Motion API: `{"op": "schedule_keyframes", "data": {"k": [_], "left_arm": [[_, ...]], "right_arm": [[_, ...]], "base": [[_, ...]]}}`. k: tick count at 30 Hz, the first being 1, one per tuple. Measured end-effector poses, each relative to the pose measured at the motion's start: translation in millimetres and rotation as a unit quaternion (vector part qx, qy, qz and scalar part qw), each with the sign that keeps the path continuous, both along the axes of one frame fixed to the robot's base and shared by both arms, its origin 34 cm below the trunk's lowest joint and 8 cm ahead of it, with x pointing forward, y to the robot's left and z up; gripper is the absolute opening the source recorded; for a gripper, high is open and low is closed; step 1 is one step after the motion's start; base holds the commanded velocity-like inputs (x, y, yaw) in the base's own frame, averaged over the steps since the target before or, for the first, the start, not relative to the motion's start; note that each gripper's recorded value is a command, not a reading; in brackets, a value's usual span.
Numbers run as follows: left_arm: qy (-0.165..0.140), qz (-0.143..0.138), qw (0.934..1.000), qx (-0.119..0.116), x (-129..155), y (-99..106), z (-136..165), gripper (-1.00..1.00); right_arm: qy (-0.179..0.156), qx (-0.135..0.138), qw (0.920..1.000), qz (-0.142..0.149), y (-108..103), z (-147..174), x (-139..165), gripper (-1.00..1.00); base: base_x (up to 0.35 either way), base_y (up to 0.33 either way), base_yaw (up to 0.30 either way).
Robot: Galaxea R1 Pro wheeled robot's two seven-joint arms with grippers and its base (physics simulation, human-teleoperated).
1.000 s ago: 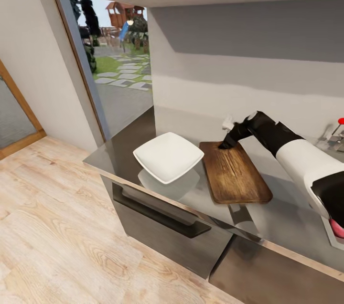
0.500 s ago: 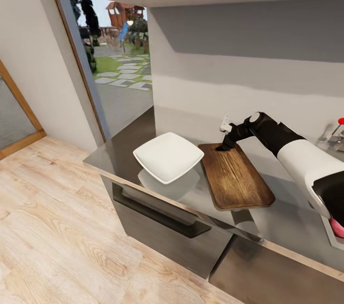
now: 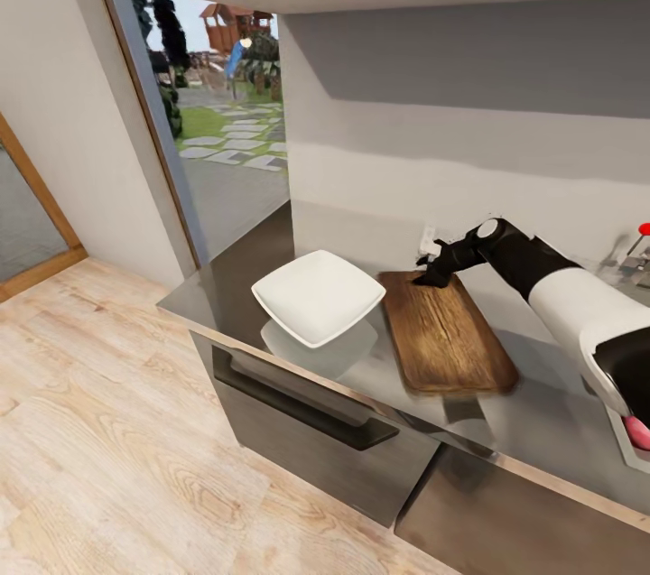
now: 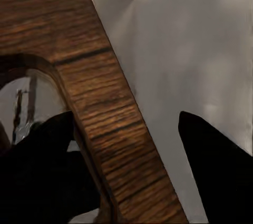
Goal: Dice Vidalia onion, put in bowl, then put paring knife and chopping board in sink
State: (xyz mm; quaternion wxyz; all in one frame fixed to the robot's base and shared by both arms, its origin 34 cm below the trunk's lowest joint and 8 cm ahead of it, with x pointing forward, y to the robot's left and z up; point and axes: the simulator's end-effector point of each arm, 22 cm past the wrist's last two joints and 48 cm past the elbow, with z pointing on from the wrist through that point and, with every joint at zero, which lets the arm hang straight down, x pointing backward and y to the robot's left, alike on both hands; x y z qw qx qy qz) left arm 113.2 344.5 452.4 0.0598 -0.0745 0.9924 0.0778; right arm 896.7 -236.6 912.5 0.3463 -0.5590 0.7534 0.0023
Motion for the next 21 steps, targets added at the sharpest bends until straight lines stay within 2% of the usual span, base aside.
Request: {"op": "schedule_keyframes", "data": {"k": [21], "left_arm": [[0.000,0.000,1.0000,0.000,-0.1,0.0,0.0,1.00]], "right_arm": [[0.000,-0.006,1.0000,-0.002,-3.6,-2.2,0.2,-1.00]], "base": [[0.000,0.000,0.000]]}}
